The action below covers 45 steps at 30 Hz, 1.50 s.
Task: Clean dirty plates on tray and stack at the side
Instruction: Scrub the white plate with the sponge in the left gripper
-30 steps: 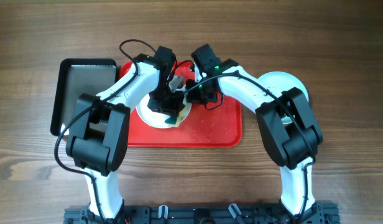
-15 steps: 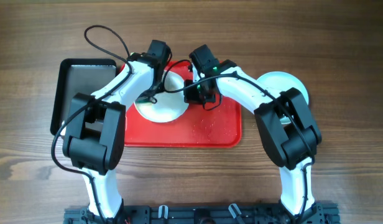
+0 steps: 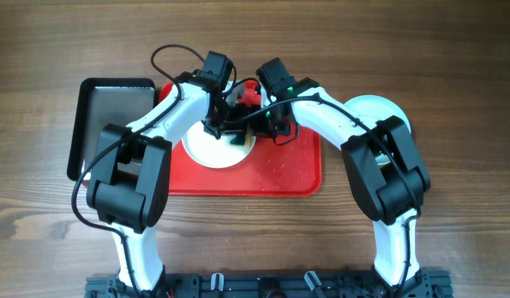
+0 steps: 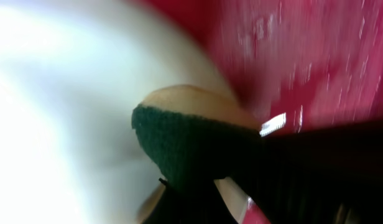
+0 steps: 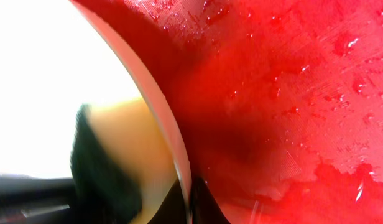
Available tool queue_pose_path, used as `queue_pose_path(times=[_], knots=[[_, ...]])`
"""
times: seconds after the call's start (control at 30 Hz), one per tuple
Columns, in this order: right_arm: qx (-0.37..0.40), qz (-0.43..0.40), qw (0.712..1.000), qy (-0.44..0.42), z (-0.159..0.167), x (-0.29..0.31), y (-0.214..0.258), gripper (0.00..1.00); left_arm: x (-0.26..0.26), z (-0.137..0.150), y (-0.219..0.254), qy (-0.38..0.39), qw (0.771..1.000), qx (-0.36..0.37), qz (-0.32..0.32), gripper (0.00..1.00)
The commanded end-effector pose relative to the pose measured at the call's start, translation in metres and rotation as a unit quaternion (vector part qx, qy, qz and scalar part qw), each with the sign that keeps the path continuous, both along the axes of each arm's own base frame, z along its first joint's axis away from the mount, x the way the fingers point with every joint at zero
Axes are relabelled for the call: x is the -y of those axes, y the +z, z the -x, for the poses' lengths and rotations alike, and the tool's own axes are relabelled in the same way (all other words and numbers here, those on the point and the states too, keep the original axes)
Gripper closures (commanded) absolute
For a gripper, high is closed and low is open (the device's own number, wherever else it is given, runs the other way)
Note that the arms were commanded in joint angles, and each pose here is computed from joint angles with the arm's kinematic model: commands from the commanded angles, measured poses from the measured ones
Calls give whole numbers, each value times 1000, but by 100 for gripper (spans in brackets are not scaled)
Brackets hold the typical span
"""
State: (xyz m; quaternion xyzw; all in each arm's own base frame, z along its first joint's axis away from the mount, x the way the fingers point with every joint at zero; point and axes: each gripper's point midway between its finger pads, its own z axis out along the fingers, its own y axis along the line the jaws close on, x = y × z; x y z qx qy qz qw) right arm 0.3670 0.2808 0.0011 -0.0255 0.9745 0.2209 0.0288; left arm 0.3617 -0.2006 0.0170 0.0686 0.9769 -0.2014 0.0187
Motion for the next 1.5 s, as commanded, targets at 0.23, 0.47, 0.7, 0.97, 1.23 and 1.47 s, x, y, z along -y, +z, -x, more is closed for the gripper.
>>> queue_pose_path(times=[0.23, 0.47, 0.7, 0.97, 1.23, 1.47], knots=[[-16, 22, 1000, 15, 13, 4, -21, 96, -138, 9, -15, 90, 936, -4, -341, 96], [-17, 23, 999, 15, 13, 4, -21, 96, -187, -19, 10, 276, 846, 97, -446, 96], [-16, 23, 999, 15, 13, 4, -21, 96, -104, -50, -14, 272, 931, 81, -229, 96], [-15, 23, 999, 19, 13, 4, -21, 96, -6, -42, -2, 70, 996, 52, 14, 96], [-15, 23, 999, 19, 13, 4, -21, 96, -82, 6, -22, 0, 988, -19, -156, 96], [-15, 23, 999, 19, 13, 4, -21, 96, -174, -17, -8, 224, 898, 43, -376, 96]])
